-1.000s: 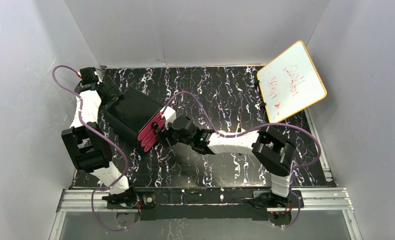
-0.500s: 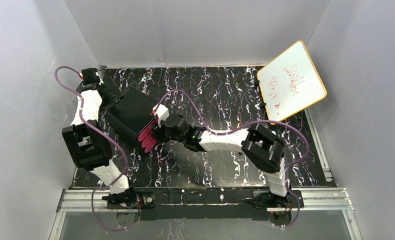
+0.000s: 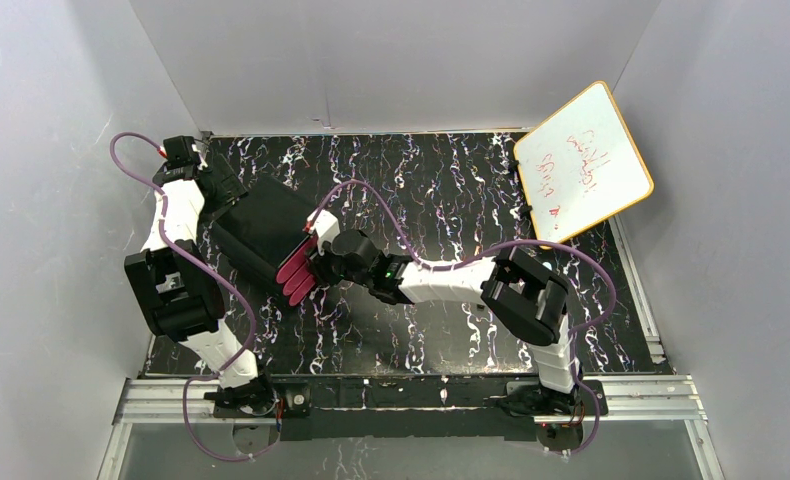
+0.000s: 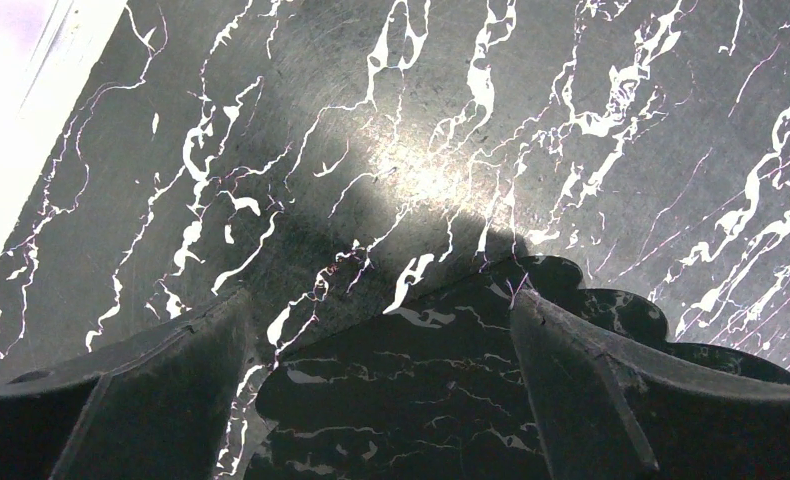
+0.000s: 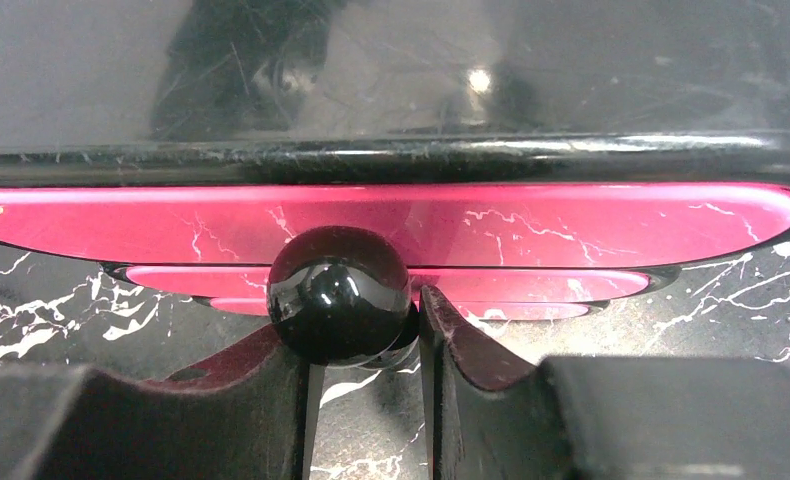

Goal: Organize the makeup

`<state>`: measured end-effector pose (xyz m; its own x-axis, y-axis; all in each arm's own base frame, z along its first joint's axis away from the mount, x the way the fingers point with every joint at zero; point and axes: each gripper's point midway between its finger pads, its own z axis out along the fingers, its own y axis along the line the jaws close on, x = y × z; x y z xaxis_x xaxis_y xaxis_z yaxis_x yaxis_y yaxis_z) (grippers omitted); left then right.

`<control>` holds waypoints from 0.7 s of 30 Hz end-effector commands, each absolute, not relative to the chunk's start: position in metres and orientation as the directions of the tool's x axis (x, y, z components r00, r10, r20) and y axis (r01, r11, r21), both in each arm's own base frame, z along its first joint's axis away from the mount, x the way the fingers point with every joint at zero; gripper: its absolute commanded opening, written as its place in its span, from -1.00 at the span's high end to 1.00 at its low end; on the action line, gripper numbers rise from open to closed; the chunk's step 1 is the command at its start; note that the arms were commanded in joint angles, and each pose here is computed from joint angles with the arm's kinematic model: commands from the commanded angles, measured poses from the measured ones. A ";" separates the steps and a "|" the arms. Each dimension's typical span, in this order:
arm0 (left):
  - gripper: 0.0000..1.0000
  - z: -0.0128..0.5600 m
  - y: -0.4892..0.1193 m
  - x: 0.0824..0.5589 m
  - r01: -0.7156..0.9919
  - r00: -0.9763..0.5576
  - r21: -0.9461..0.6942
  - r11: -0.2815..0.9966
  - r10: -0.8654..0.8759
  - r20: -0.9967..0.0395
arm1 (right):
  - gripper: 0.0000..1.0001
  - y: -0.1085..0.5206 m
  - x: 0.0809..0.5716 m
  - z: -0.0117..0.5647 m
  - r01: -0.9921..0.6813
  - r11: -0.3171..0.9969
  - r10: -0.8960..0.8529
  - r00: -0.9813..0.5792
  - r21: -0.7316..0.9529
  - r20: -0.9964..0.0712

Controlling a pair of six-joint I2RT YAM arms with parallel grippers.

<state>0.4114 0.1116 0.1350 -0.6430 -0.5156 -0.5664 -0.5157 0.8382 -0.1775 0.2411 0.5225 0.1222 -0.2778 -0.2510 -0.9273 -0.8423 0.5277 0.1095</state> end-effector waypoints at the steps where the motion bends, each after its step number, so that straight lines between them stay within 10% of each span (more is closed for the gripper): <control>1: -0.97 0.129 0.097 0.397 -0.480 -0.708 -0.160 0.862 -0.489 -0.509 | 0.31 0.520 0.239 0.125 -0.839 0.532 -0.233 -0.274 0.114 -0.933; 21: -0.97 0.127 0.097 0.399 -0.475 -0.716 -0.155 0.866 -0.483 -0.504 | 0.30 0.428 0.208 0.136 -0.814 0.576 -0.294 -0.291 0.074 -0.910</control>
